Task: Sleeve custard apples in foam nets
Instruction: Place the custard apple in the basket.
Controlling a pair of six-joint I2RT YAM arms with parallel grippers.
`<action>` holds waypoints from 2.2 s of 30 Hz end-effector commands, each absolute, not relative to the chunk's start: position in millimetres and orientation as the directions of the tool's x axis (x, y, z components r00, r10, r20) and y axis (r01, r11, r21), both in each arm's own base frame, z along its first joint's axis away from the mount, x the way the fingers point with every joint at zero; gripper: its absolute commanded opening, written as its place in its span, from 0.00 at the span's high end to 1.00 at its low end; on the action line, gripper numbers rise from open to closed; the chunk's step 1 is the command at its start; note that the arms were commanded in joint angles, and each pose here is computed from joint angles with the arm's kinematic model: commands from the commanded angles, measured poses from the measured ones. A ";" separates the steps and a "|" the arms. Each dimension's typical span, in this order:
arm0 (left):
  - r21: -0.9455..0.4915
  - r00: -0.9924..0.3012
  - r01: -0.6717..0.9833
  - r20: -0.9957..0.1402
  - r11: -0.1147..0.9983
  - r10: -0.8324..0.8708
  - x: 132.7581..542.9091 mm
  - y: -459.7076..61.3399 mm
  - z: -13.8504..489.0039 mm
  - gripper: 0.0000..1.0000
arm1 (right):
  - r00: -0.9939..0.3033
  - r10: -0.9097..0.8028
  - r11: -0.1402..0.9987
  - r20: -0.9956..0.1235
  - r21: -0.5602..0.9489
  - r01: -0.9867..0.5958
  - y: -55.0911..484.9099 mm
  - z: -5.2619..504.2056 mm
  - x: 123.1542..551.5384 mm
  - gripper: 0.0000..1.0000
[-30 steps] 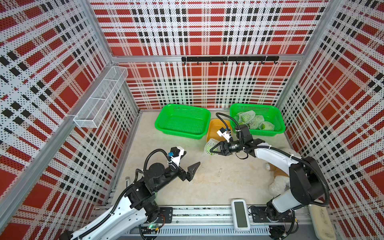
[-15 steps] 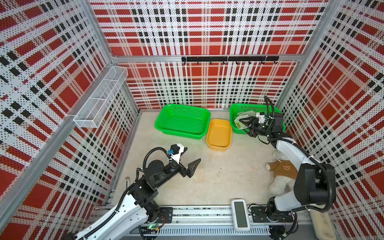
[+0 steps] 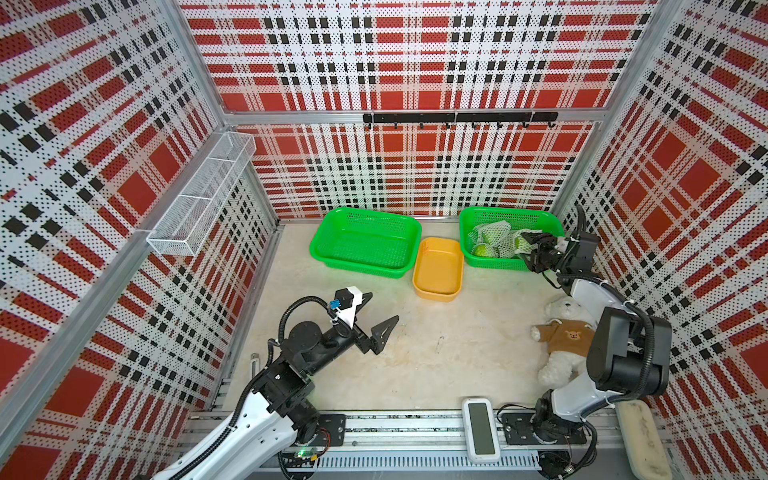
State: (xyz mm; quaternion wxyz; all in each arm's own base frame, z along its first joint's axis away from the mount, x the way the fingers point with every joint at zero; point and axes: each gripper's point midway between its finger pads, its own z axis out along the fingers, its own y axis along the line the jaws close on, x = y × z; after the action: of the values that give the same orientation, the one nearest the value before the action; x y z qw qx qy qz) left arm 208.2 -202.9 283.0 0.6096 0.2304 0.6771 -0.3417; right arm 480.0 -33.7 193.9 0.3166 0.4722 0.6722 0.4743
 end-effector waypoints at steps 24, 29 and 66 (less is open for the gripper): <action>-0.242 -0.185 0.735 -0.970 0.633 -0.157 229.3 -205.5 287.5 0.01 | -0.040 0.998 -0.040 0.054 0.954 0.299 -131.1 179.0 598.6 0.26; -0.253 -0.189 0.728 -0.968 0.637 -0.168 232.7 -202.4 286.9 0.01 | -0.027 0.999 -0.022 0.034 0.934 0.357 -138.1 174.8 612.8 0.26; -0.103 -0.217 0.444 -0.976 0.890 -0.004 313.3 -170.4 237.2 0.01 | -0.165 0.539 0.842 -0.826 0.519 0.147 -19.8 280.8 513.4 0.00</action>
State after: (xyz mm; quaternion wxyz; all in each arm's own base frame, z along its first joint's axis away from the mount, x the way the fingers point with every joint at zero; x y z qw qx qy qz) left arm 287.2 -192.2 228.3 0.5723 0.1679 0.7555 -0.2709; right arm 527.9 -28.1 273.7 0.5368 0.3281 0.7306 0.2654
